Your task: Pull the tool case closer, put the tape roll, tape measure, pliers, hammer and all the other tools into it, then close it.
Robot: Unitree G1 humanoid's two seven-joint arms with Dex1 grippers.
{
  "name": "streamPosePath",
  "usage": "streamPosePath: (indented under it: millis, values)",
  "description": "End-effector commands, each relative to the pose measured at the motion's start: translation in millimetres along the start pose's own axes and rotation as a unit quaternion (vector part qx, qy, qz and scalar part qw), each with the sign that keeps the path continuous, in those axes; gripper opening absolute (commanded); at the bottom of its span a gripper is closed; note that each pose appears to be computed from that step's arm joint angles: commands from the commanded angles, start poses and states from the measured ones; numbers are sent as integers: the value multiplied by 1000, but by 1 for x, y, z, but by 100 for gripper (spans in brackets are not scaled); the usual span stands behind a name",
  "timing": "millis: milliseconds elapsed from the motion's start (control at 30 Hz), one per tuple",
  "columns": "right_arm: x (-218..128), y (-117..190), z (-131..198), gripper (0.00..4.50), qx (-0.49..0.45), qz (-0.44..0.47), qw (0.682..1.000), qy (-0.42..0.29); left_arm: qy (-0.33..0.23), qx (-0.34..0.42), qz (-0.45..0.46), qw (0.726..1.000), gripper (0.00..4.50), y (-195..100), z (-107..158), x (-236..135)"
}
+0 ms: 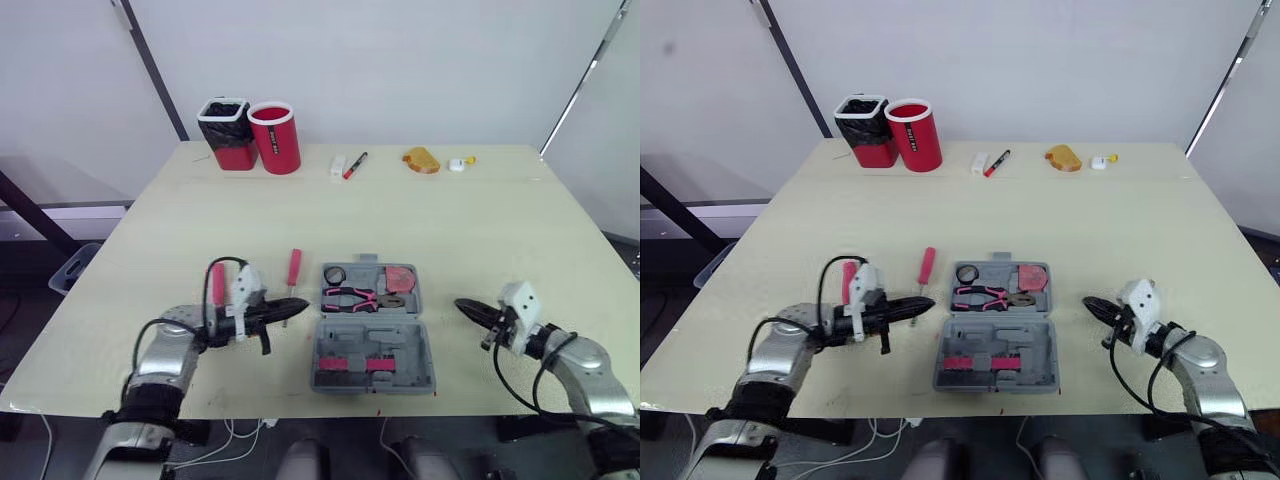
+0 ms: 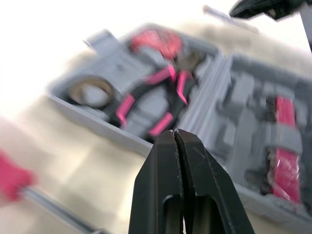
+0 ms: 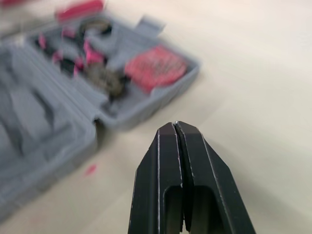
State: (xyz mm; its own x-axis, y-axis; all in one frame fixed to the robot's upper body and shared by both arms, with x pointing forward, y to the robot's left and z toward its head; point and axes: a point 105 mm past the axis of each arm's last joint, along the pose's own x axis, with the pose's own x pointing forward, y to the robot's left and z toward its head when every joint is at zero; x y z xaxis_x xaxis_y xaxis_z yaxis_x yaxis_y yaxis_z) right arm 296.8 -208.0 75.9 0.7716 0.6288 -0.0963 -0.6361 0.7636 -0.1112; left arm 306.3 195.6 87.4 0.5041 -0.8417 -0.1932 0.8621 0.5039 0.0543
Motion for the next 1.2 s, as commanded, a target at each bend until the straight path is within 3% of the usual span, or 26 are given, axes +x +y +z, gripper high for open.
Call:
streamPosePath:
  millis: [33, 133, 233, 400, 500, 567, 900, 1200]
  values:
    - [-24, -17, 21, 1, 0, -65, 997, -42, -36, 10, 58, 998, 10, 9, 17, -29]
    - [-49, -26, 16, 1, 5, -112, 993, -37, -39, 3, 106, 994, 10, 12, 13, -54]
    - [-77, -30, 4, 0, 12, -153, 988, -16, -37, -14, 166, 985, 86, 16, 6, -83]
    - [-114, -29, -9, 243, 31, -204, 978, 6, -13, -35, 262, 964, 343, 20, -15, -133]
    - [-132, -27, -17, 356, 38, -229, 972, 18, 10, -49, 297, 953, 445, 15, -31, -156]
    - [-150, -29, -24, 446, 38, -263, 964, 24, 30, -68, 327, 942, 450, 8, -48, -175]
    - [-189, -14, -48, 446, 70, -338, 938, 39, 52, -103, 370, 922, 450, -14, -79, -205]
    - [-168, -25, -36, 446, 58, -324, 944, 34, 45, -54, 279, 958, 450, -3, -54, -171]
